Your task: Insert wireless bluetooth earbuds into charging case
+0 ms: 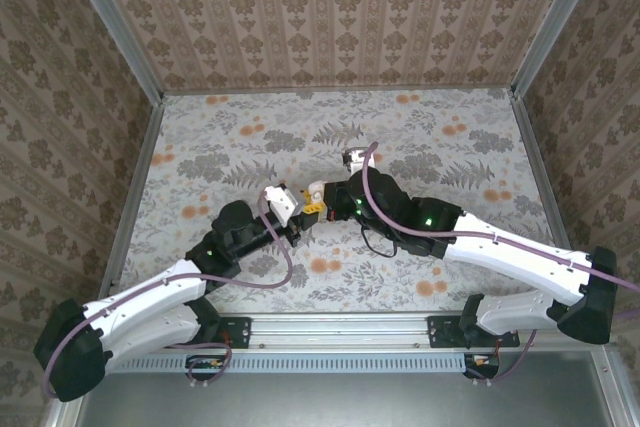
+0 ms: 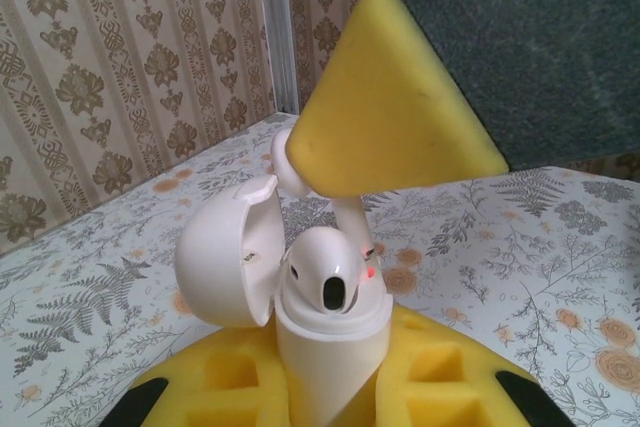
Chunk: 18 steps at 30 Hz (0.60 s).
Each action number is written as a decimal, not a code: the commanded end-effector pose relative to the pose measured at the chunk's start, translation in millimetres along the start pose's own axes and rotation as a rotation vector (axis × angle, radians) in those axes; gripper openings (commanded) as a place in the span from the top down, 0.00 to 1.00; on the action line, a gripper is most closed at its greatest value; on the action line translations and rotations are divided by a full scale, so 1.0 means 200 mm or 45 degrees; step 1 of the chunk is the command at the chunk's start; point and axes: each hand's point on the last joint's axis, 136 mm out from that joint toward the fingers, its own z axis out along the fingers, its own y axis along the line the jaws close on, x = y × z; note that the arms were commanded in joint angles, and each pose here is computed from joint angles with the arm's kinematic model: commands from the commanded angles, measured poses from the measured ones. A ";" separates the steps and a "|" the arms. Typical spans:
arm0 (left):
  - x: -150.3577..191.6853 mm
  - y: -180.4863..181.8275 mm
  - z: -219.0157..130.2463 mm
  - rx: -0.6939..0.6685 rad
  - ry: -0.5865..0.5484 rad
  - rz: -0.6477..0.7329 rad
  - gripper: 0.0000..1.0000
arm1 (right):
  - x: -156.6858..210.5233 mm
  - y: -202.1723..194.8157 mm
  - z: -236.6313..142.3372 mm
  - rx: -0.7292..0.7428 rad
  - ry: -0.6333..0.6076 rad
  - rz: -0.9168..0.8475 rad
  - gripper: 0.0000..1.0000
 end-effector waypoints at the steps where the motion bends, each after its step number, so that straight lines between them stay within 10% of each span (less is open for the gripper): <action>1: -0.20 0.00 -0.01 -0.002 -0.154 0.004 1.00 | 0.05 -0.02 0.01 0.023 0.013 0.006 0.95; 18: -0.22 -0.01 -0.01 0.009 -0.168 -0.009 1.00 | 0.05 -0.01 0.05 0.017 -0.006 -0.021 0.95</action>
